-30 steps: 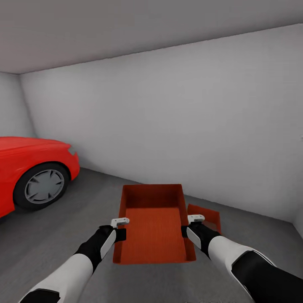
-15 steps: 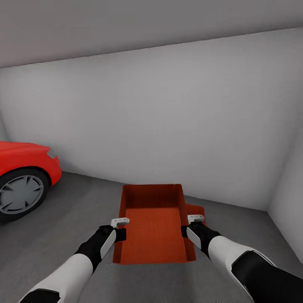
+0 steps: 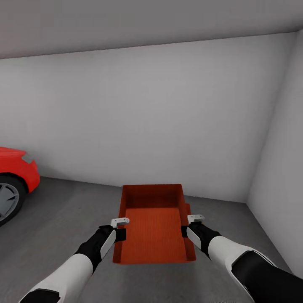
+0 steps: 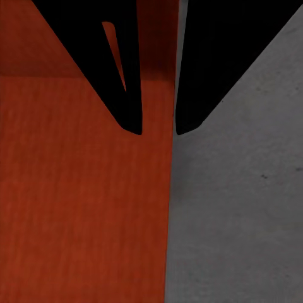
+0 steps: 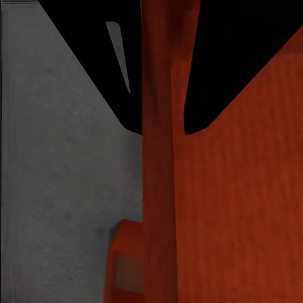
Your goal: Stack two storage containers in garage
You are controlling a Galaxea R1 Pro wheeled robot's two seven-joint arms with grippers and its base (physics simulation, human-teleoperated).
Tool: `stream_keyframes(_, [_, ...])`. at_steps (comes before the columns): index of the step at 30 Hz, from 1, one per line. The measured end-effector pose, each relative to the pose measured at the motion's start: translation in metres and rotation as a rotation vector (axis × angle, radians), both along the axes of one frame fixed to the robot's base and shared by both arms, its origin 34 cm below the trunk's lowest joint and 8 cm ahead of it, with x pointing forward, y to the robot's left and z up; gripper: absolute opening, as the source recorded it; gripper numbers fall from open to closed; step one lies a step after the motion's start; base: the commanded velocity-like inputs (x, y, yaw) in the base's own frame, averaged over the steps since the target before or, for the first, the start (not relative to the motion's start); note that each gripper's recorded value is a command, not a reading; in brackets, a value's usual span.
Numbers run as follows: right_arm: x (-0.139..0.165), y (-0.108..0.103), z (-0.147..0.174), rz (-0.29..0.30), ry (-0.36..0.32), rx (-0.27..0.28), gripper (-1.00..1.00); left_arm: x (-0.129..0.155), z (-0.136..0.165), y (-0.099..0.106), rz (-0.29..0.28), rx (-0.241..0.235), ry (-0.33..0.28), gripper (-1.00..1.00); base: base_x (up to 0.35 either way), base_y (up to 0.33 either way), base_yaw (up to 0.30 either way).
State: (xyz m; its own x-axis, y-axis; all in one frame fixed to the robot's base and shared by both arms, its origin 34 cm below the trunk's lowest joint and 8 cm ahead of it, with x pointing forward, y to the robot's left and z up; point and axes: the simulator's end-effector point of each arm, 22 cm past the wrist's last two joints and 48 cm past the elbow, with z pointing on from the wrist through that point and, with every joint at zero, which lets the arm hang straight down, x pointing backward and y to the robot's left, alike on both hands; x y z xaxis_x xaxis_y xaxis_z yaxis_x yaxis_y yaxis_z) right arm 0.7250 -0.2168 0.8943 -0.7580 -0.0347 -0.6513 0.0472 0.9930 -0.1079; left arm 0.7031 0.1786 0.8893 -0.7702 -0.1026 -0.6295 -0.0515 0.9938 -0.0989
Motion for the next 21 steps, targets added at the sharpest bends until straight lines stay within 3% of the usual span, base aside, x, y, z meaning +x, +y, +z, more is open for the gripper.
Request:
stream_keyframes(10, [-0.0002,0.0000,0.0000,0.000,0.000,0.000,-1.00,-0.0001,0.0001,0.0000,0.000,0.000,0.000,-1.00,0.024,0.000,-0.246])
stream_keyframes(21, [-0.0005,0.0002,0.0003,0.000,0.000,0.001,-1.00,-0.0003,0.0006,0.0002,-0.002,0.001,-0.001,-1.00,0.291,0.000,-0.039])
